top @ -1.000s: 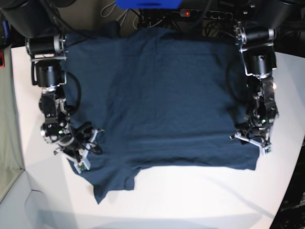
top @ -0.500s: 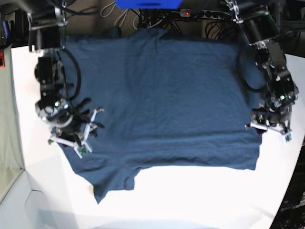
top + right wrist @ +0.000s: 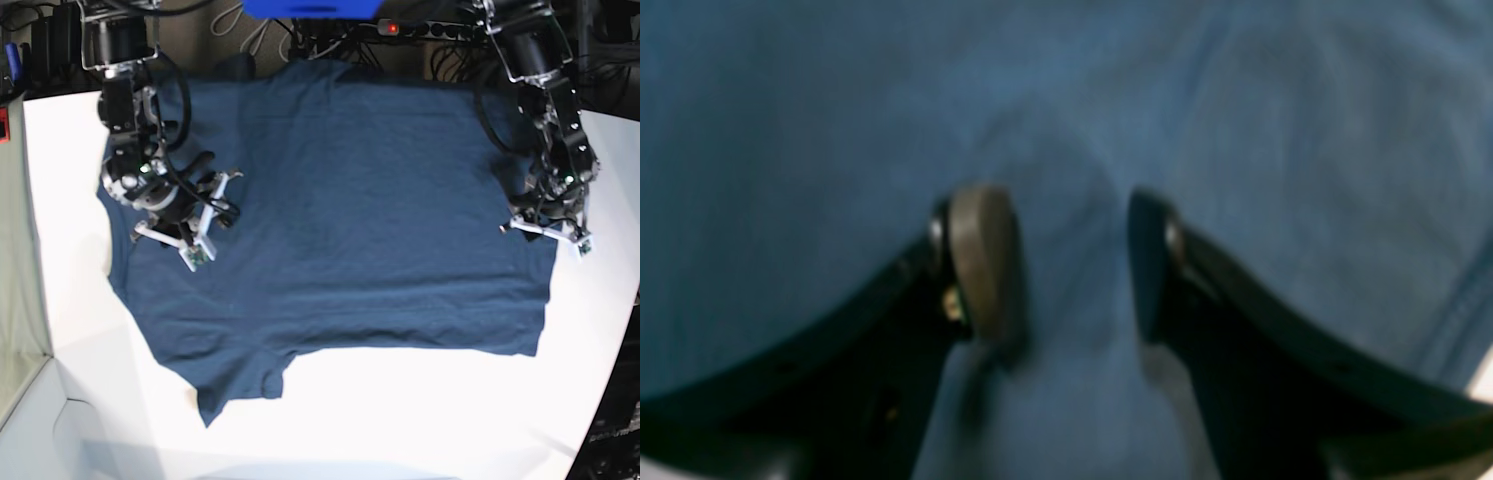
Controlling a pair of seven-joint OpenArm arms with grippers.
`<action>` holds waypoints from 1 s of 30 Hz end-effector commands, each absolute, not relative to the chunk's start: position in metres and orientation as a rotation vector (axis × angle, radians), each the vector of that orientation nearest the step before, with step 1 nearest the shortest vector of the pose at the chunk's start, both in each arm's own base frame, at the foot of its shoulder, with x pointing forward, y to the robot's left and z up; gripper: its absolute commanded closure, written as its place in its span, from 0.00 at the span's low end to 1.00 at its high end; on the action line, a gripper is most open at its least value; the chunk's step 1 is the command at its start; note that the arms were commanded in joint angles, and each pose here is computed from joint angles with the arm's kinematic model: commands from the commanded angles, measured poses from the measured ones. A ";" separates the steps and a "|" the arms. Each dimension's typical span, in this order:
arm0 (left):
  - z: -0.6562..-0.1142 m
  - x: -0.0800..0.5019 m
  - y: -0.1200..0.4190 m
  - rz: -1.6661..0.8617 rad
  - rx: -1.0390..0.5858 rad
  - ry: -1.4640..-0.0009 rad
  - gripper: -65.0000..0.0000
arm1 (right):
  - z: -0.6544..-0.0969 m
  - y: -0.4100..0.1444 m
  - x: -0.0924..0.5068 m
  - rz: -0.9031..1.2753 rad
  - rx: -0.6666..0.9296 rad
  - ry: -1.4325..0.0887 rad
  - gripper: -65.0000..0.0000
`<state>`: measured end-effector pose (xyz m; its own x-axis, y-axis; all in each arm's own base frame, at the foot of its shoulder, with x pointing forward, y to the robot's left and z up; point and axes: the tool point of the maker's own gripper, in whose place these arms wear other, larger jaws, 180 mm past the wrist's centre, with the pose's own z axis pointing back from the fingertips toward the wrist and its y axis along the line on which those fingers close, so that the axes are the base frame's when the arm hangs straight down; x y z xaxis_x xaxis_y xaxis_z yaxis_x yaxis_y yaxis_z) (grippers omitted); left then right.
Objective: Layout the t-shirt on the table in an organized manner, then fold the t-shirt properly
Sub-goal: 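Pull the shirt edge with both grippers to stretch it flat, then drag the shirt with both grippers toward the robot and release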
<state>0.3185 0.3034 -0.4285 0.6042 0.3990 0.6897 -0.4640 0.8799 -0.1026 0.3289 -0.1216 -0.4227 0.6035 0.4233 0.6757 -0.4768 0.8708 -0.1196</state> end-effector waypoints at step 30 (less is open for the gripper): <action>-0.346 0.446 0.302 0.344 0.091 -0.998 0.54 | -0.330 -0.138 0.427 0.539 -0.001 -1.067 0.54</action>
